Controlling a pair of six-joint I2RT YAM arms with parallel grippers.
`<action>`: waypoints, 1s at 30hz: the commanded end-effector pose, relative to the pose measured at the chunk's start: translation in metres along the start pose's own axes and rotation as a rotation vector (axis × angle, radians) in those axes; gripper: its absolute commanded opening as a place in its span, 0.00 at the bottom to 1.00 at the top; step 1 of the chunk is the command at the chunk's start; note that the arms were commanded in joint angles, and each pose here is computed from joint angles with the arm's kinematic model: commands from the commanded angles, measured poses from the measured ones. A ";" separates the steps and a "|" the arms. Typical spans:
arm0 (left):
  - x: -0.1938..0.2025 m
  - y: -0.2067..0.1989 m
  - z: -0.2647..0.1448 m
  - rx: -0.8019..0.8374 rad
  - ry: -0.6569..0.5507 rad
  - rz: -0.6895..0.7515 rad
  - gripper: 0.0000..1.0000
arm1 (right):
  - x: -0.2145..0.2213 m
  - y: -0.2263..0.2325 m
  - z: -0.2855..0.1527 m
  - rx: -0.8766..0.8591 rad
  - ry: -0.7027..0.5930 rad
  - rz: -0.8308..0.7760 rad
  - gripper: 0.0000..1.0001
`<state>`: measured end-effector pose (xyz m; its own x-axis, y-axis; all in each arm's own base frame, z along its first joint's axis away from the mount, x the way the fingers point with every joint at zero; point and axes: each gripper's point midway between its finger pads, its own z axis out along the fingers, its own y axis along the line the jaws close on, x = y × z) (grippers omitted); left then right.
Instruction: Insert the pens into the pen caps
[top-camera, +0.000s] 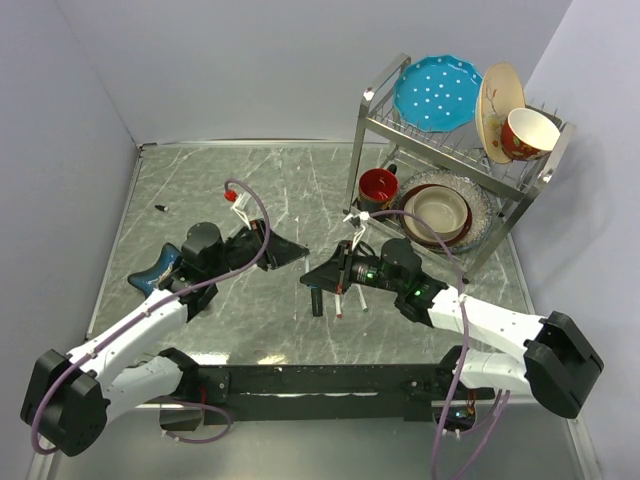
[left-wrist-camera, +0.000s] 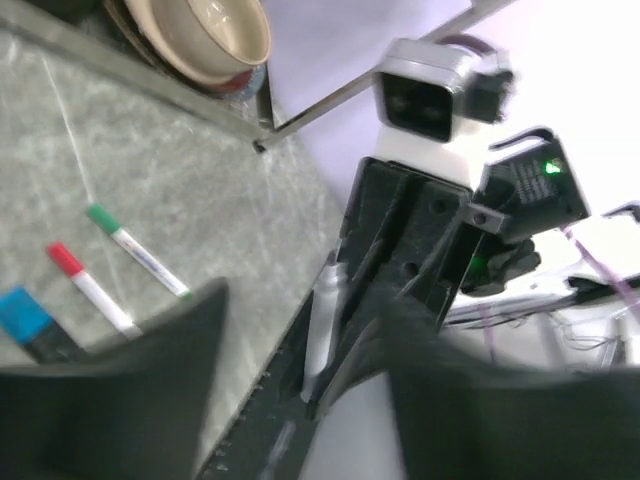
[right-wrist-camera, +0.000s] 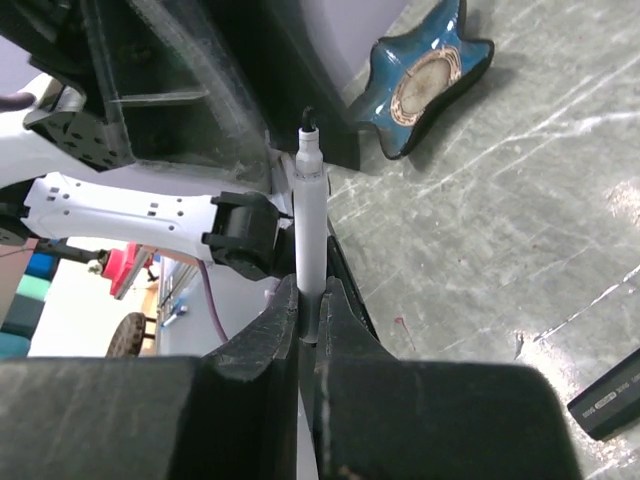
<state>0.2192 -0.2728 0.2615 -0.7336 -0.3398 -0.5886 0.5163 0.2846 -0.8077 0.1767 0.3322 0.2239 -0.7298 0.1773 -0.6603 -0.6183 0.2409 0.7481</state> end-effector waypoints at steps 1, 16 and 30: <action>-0.033 -0.017 -0.004 -0.062 -0.099 0.073 0.81 | -0.027 0.027 -0.008 -0.047 -0.105 -0.065 0.00; -0.189 0.166 -0.093 -1.070 -0.586 -0.294 0.75 | -0.030 0.017 -0.063 0.134 -0.191 -0.191 0.00; -0.266 0.314 -0.207 -1.597 -0.671 -0.396 0.62 | -0.031 0.022 -0.071 0.126 -0.202 -0.234 0.00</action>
<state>0.4845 0.0464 0.1769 -0.2219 -0.7513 -0.6216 -0.7689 0.5269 -0.3623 0.1648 0.2613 0.2638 -0.5125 0.2926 -0.8073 -0.6926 0.4150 0.5901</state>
